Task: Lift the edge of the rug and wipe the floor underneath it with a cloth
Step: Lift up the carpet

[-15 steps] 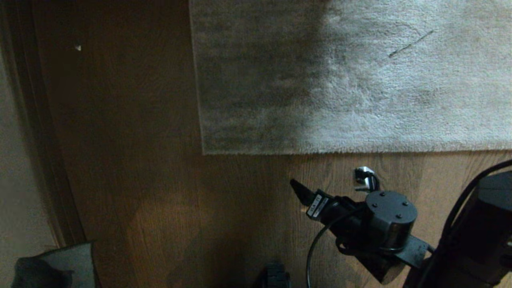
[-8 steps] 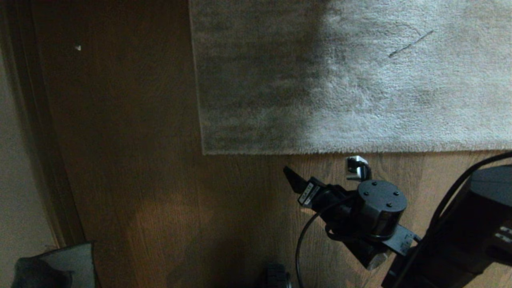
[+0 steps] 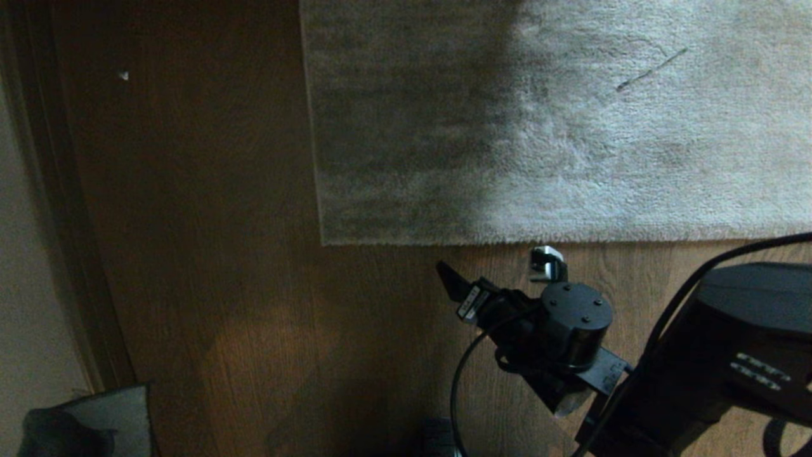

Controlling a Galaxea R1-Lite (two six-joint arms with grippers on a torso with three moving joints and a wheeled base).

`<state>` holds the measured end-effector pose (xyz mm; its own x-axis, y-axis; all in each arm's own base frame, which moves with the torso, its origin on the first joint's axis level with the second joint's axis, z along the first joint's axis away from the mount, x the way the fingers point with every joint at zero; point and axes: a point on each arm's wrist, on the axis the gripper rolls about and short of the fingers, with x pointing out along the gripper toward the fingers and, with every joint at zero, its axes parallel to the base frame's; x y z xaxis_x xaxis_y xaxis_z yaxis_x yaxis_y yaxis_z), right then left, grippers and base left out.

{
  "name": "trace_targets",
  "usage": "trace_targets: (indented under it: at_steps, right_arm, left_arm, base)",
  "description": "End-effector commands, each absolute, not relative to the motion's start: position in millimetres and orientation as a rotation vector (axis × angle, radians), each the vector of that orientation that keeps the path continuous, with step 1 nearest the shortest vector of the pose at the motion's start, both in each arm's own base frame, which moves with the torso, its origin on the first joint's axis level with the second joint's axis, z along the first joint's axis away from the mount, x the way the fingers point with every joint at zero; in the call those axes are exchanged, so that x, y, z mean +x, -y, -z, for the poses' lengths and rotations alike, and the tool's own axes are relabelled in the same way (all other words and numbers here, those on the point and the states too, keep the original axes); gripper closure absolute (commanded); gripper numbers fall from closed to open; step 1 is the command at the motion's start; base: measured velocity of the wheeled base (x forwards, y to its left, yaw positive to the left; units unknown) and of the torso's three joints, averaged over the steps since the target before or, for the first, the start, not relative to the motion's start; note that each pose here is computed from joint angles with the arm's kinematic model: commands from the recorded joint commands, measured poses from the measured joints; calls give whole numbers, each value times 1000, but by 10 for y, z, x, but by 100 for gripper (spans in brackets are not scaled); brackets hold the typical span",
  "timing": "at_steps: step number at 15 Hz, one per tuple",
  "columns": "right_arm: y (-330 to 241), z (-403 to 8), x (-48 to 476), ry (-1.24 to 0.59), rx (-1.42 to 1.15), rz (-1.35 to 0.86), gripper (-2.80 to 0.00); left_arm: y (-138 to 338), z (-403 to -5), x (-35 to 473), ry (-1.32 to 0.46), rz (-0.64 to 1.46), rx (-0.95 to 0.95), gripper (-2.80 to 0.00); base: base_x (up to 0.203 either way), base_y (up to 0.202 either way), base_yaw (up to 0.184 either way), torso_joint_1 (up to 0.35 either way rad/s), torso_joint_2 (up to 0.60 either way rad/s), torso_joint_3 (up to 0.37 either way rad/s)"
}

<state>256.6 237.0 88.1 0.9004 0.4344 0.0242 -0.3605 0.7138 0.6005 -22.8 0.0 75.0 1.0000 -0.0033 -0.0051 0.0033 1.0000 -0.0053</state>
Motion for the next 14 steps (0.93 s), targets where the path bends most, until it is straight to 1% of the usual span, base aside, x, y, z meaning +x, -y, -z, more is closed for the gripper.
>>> trace_targets:
  at_steps: [1, 4, 14]
  right_arm:
    - [-2431, -910, 2623, -72, 673, -459, -280]
    - [-2491, -949, 2686, -43, 685, -468, -280]
    - [-2669, -900, 2870, 11, 642, -478, -280]
  left_arm:
    - [0, -750, -228, -5, 3, -6, 0]
    - [0, -750, -228, -5, 3, -6, 0]
    - [0, -750, -228, -5, 3, -6, 0]
  base:
    - [0, 0, 0, 0, 0, 0]
    - [0, 0, 0, 0, 0, 0]
    - [0, 0, 0, 0, 0, 0]
